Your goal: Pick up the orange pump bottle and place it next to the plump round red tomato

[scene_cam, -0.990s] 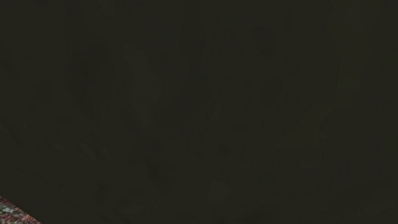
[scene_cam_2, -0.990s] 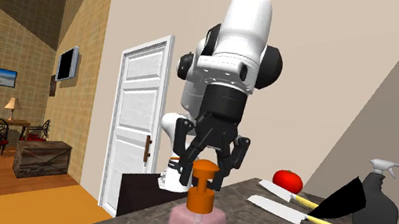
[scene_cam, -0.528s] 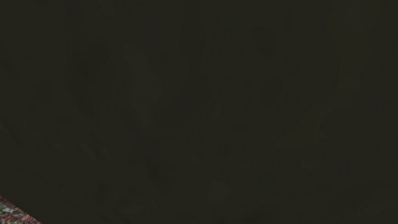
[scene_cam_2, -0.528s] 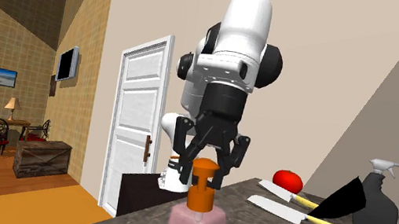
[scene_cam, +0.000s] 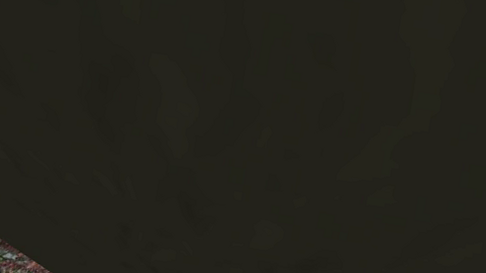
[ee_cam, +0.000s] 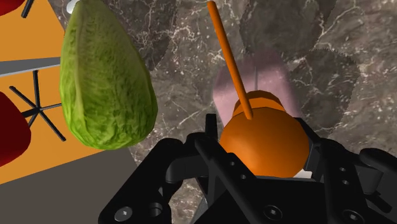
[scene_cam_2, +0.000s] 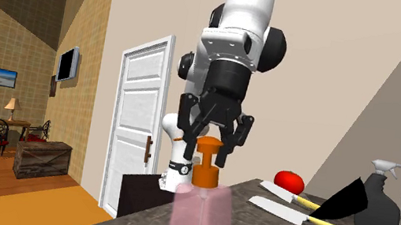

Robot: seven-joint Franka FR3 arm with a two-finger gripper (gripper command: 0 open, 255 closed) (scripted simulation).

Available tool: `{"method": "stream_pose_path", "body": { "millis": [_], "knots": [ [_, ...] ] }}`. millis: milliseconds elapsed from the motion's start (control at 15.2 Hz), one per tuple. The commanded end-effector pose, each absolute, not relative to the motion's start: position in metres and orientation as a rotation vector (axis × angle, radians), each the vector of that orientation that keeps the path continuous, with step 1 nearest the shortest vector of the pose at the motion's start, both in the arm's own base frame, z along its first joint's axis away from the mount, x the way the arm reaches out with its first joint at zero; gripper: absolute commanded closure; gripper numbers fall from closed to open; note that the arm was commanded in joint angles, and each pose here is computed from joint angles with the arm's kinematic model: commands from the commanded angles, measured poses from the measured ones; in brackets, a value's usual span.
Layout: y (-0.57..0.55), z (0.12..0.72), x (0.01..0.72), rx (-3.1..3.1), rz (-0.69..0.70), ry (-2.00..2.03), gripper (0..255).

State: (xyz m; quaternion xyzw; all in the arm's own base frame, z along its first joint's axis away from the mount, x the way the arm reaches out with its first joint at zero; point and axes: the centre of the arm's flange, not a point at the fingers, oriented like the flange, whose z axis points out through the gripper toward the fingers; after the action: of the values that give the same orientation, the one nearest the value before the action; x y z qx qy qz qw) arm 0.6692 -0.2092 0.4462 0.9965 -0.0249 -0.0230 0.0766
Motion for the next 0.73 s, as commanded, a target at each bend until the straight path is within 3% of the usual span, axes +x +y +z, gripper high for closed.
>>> {"method": "stream_pose_path", "body": {
  "millis": [0,660],
  "knots": [
    [-0.208,0.457,0.669,2.986,-0.070,-0.075,255],
    [-0.208,0.510,0.669,2.986,-0.070,-0.075,255]
  ]
}}
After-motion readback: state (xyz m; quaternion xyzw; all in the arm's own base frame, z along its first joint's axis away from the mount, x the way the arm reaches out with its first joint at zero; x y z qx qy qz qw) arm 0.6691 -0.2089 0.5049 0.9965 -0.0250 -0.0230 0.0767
